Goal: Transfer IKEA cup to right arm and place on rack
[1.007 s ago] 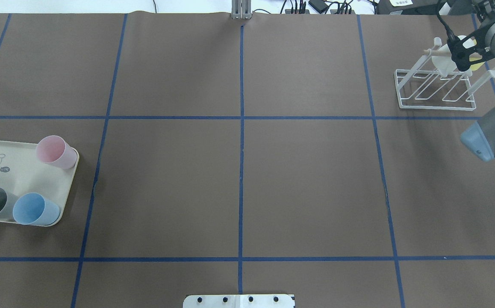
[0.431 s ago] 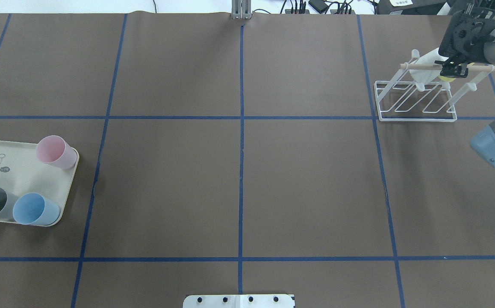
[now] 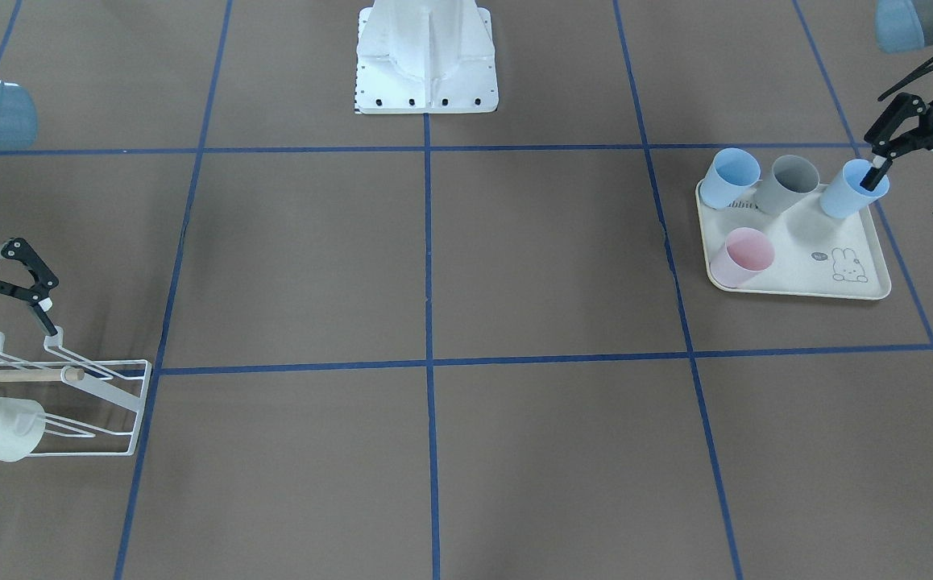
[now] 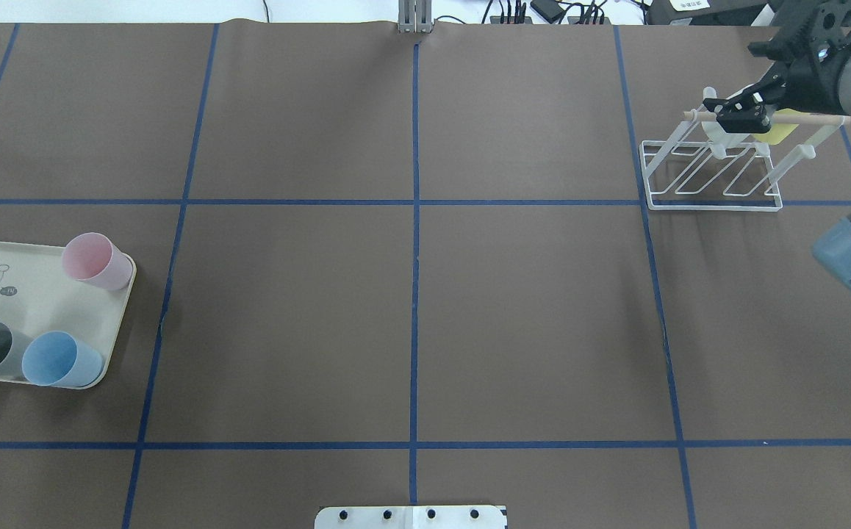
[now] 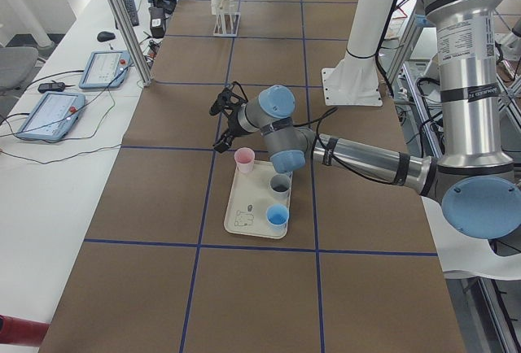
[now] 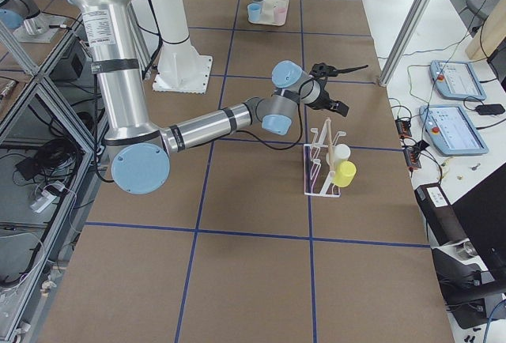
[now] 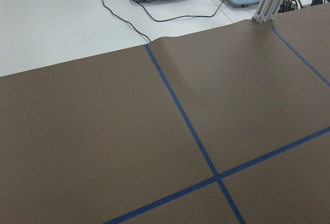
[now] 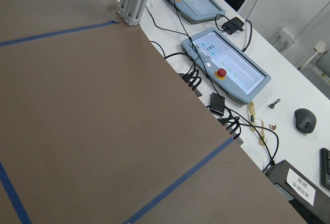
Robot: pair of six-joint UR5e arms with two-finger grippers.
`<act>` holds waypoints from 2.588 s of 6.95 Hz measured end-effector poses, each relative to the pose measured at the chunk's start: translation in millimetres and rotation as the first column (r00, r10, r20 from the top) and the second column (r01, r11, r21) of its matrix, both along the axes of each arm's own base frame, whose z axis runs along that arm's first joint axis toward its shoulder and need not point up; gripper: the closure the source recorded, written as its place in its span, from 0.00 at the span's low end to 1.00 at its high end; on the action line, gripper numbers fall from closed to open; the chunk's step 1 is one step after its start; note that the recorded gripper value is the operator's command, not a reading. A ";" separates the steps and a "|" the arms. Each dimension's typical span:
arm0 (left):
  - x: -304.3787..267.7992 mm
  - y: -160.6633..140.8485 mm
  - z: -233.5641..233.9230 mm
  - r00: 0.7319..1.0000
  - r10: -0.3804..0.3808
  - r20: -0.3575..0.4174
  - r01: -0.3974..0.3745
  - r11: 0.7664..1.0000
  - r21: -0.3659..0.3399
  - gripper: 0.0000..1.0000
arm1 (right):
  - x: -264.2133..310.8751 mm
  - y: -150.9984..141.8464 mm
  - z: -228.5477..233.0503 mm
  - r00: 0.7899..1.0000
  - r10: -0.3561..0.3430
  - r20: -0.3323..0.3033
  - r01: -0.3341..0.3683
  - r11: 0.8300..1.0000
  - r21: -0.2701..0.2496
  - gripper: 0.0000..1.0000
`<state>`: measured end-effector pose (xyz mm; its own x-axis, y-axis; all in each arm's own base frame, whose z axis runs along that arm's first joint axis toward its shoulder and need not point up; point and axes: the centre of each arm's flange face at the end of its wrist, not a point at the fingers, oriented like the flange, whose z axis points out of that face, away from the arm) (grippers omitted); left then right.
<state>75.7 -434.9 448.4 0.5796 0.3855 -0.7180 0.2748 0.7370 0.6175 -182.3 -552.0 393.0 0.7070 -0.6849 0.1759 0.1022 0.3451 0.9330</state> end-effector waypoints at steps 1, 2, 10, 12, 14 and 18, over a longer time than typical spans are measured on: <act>0.5 -0.2 0.0 1.000 -0.001 0.000 0.001 1.000 -0.001 0.00 | -2.2 3.8 -13.2 0.998 0.012 0.066 -0.010 1.000 -0.029 0.01; 3.8 -0.7 1.5 1.000 0.000 0.000 0.000 1.000 -0.009 0.00 | -11.7 13.9 -30.2 0.988 0.020 0.152 -0.008 0.997 -0.078 0.01; 155.2 19.8 80.5 0.994 -0.062 0.087 0.080 0.971 -0.223 0.15 | -110.5 83.8 -156.5 0.934 -0.111 0.341 0.179 0.969 -0.173 0.01; 172.5 28.2 83.2 0.995 -0.053 0.086 0.072 0.969 -0.235 0.69 | -111.2 84.4 -157.1 0.933 -0.112 0.341 0.180 0.969 -0.172 0.01; 179.0 31.9 83.4 0.996 -0.043 0.083 0.062 0.969 -0.240 0.84 | -111.6 84.7 -155.2 0.934 -0.112 0.339 0.180 0.968 -0.175 0.01; 175.7 34.1 80.5 0.996 -0.034 0.082 0.052 0.971 -0.232 1.00 | -112.3 84.4 -151.5 0.936 -0.113 0.333 0.180 0.968 -0.177 0.01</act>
<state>251.4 -400.8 528.8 0.6486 0.1861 -0.7381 0.2677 0.8519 0.4501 -294.6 -467.6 241.5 0.4859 -0.7029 0.5194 -0.1238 0.5329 0.8371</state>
